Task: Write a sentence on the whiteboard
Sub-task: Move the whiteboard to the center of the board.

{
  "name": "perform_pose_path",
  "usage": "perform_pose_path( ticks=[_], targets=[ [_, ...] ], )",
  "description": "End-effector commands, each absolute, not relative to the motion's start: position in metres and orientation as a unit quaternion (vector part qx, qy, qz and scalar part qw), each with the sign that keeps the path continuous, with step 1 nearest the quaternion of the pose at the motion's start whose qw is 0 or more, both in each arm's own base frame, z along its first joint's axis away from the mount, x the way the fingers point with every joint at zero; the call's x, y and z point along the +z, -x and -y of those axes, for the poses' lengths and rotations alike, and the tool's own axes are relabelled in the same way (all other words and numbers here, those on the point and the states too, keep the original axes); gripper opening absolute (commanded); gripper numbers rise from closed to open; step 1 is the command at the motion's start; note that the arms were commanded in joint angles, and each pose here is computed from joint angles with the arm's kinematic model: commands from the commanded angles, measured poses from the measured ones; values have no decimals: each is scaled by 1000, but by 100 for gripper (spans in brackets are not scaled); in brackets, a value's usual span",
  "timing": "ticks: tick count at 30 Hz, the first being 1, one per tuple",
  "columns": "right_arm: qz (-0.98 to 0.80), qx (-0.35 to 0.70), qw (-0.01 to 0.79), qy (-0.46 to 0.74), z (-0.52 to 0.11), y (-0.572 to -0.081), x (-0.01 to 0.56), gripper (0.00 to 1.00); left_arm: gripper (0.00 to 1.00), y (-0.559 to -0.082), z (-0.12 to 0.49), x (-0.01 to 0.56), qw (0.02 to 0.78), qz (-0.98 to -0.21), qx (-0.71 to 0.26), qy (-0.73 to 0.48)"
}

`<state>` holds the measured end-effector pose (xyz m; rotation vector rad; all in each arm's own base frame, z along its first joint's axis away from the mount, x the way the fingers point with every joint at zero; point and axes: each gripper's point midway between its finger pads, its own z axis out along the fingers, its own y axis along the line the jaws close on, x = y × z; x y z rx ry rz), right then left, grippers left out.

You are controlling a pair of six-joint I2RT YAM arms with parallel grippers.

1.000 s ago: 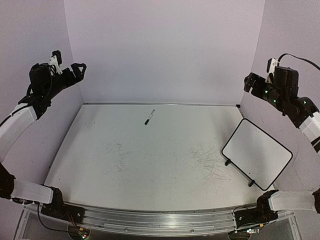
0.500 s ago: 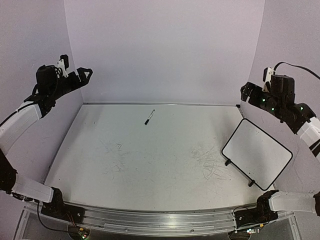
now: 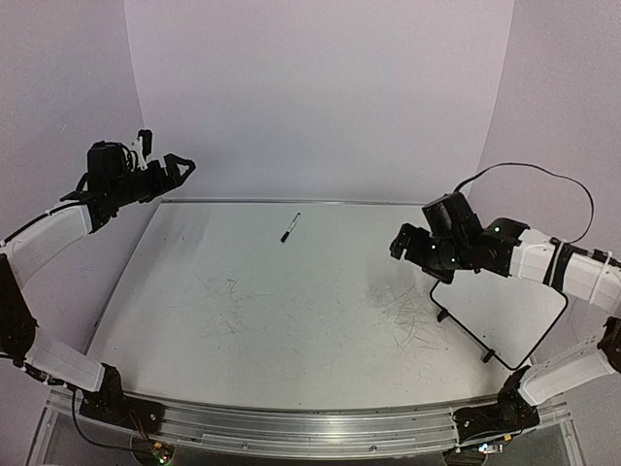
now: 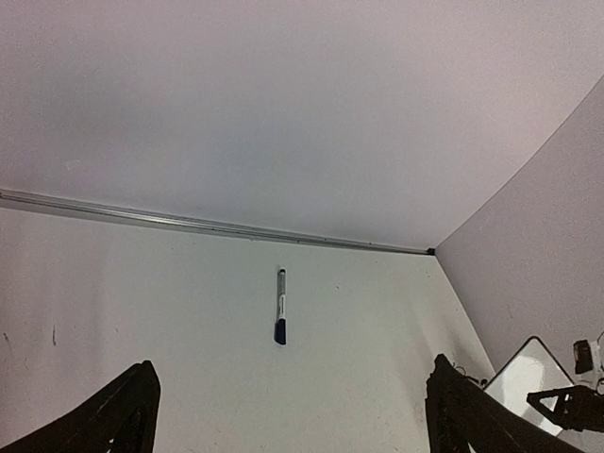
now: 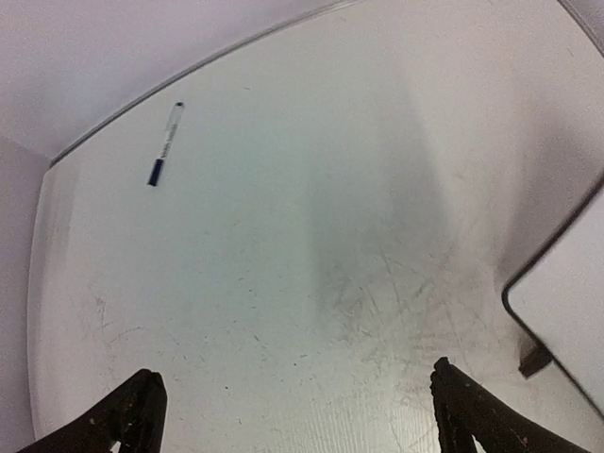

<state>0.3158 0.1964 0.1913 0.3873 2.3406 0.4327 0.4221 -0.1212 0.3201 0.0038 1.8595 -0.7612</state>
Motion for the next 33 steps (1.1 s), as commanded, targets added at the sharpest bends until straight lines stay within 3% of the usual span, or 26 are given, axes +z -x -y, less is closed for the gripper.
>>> perform_pose_path(
  ticks=[1, 8, 14, 16, 20, 27, 30, 33],
  targets=[
    [-870, 101, 313, -366, -143, -291, 149, 98, 99, -403, 125, 327, 540, -778, -318, -32],
    [-850, -31, 301, -431, -92, -261, 110, 98, 99, -398, 130, 323, 541, -788, -290, -45],
    [-830, -39, 315, -459, -74, -283, 95, 97, 99, -401, 132, 323, 536, -789, -296, -42],
    [-827, -45, 323, -458, -71, -292, 91, 93, 99, -401, 133, 324, 536, -788, -299, -42],
    [-831, -66, 314, -455, -66, -300, 74, 70, 99, -400, 134, 328, 538, -786, -303, -45],
    [-858, -66, 289, -419, -81, -310, 46, 67, 99, -405, 136, 326, 533, -788, -307, -43],
    [-858, -69, 282, -424, -80, -308, 38, 52, 99, -407, 138, 326, 529, -788, -312, -43],
    [-861, -61, 263, -431, -85, -303, 26, 50, 99, -408, 140, 326, 528, -788, -313, -45]
  ],
)
